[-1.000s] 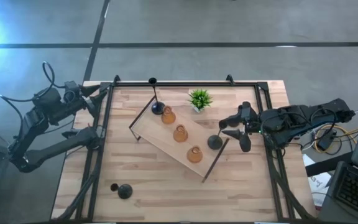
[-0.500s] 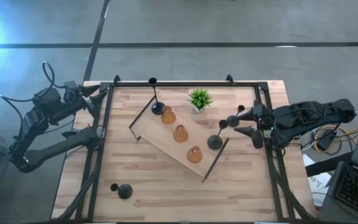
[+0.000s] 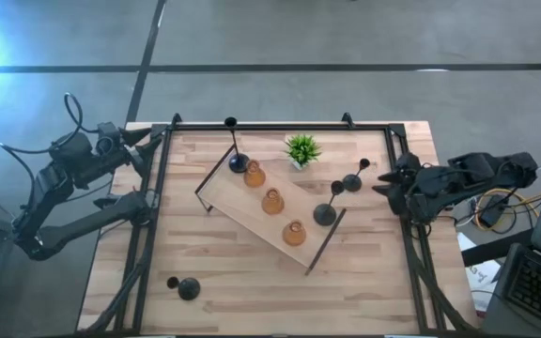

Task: Pick & Place candle stick holders
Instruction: Put the black candle holder on the shelf

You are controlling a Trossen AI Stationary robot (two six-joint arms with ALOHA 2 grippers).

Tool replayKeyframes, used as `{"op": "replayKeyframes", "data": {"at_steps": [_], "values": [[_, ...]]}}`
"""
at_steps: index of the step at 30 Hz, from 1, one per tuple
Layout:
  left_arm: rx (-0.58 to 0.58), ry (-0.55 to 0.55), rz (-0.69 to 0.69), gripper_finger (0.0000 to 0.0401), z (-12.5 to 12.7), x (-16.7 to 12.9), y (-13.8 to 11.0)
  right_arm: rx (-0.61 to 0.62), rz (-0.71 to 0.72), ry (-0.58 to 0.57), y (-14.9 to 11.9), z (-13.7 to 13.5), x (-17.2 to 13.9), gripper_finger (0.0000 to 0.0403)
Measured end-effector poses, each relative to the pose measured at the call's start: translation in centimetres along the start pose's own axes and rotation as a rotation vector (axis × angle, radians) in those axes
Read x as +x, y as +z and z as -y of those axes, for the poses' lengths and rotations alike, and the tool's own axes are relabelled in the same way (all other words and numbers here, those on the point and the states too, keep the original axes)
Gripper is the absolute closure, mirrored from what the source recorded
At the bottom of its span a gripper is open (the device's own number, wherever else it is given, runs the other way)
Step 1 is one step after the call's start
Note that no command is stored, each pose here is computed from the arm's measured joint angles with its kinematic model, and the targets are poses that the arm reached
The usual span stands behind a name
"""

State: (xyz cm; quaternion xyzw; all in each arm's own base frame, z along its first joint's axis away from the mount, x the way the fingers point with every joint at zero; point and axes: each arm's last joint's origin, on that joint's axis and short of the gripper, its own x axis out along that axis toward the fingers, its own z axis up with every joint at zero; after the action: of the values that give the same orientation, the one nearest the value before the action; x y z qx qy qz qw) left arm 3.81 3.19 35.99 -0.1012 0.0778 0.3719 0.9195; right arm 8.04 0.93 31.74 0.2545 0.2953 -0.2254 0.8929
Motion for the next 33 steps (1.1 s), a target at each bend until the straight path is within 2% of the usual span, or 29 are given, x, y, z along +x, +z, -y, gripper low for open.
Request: {"op": "replayKeyframes", "data": {"at_steps": [8,12,15,19,27,33], "values": [[0.000,0.000,0.000,0.0158,0.0,0.0,0.0,0.183,-0.034,-0.101,-3.3,1.8,2.9,0.0200],[0.000,0.000,-0.001,0.0158,0.0,0.0,0.0,0.275,0.058,-0.147,-4.1,2.1,4.2,0.0199],[0.000,0.000,0.000,0.0158,0.0,0.0,0.0,0.320,0.130,-0.141,-4.6,2.0,5.5,0.0200],[0.000,0.000,0.000,0.0158,0.0,0.0,0.0,0.278,0.192,-0.150,-5.5,1.8,7.4,0.0200],[0.000,0.000,0.000,0.0158,0.0,0.0,0.0,0.226,0.289,-0.332,-6.9,2.8,9.1,0.0200],[0.000,0.000,-0.001,0.0158,0.0,0.0,0.0,0.152,0.266,-0.390,-8.0,3.2,10.3,0.0200]]}}
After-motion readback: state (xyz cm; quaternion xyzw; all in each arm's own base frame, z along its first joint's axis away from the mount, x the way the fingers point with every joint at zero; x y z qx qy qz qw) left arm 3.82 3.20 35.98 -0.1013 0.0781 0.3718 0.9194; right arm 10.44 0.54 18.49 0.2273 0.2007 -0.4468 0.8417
